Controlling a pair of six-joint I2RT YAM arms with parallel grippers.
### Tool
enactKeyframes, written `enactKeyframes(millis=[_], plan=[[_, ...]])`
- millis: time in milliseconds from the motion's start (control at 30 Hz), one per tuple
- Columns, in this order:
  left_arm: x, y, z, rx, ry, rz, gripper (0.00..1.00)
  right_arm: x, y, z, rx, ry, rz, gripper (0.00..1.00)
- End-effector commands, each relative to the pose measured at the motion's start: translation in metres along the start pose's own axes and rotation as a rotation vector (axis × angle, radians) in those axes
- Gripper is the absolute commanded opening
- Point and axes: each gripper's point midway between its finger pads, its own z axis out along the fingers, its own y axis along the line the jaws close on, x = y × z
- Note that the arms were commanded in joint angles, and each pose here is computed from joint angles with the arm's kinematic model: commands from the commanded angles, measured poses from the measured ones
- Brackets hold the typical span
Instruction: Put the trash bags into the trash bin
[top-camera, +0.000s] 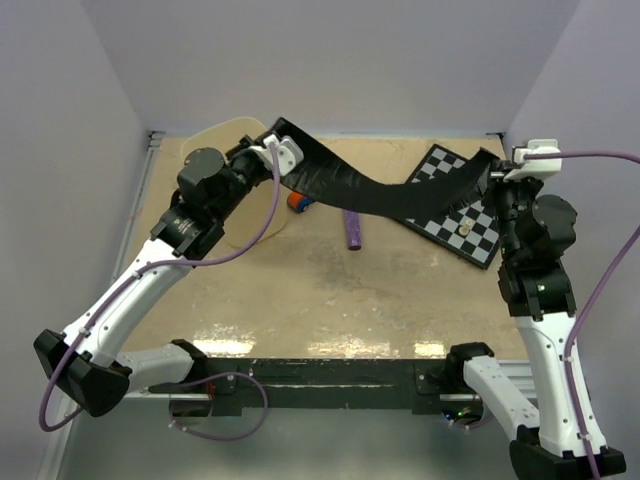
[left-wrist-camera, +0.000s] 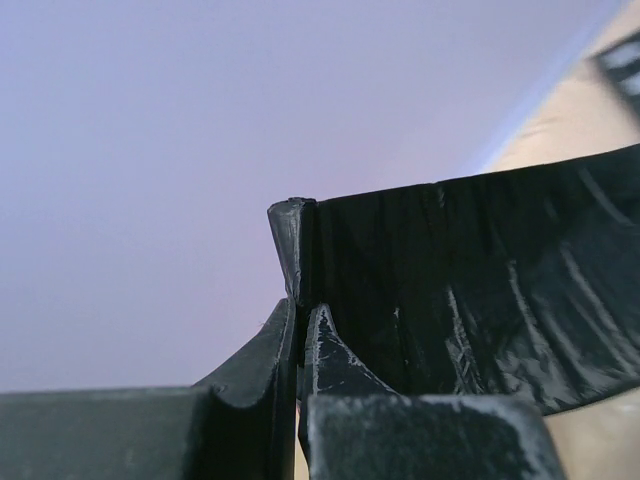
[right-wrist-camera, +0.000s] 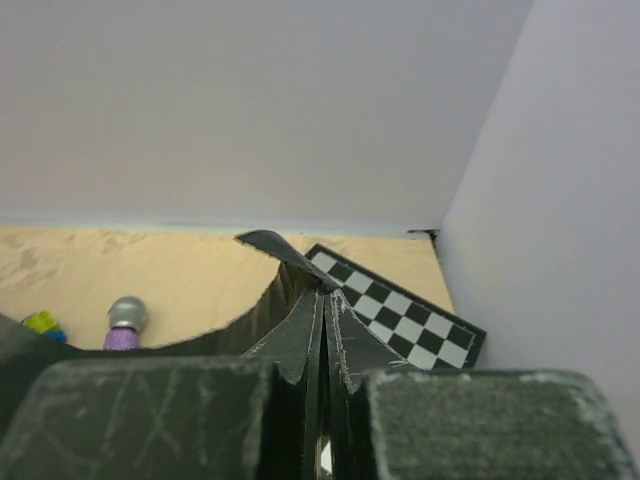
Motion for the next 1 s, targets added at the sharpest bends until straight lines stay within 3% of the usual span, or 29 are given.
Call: enactKeyframes(millis=[0, 167, 333, 500, 667, 733, 800, 967], plan=[[-0.016, 0.110, -0.034, -0.459, 0.005, 0.078, 0.00, -0.037, -0.035, -0.004, 0.186, -0.133, 0.046, 0.00], [-0.024, 0.168, -0.072, -0.788, -0.046, -0.061, 0.00, -0.045, -0.050, -0.003, 0.277, -0.145, 0.072, 0.00], [-0.028, 0.196, -0.095, -0.921, -0.103, -0.159, 0.00, -0.043, -0.063, -0.009, 0.348, -0.139, 0.084, 0.00], [-0.043, 0.197, -0.094, -0.868, -0.183, -0.243, 0.00, -0.037, -0.080, -0.015, 0.433, -0.127, 0.087, 0.00], [-0.041, 0.183, -0.083, -0.765, -0.179, -0.266, 0.00, -0.027, -0.083, -0.019, 0.447, -0.113, 0.086, 0.00], [-0.042, 0.172, -0.078, -0.697, -0.183, -0.253, 0.00, -0.021, -0.073, -0.014, 0.387, -0.095, 0.069, 0.00], [-0.048, 0.153, -0.071, -0.582, -0.212, -0.228, 0.00, -0.018, -0.044, -0.007, 0.209, -0.075, 0.027, 0.01], [-0.062, 0.103, -0.059, -0.287, -0.264, -0.199, 0.00, -0.020, 0.026, -0.007, -0.219, -0.066, -0.082, 0.57]])
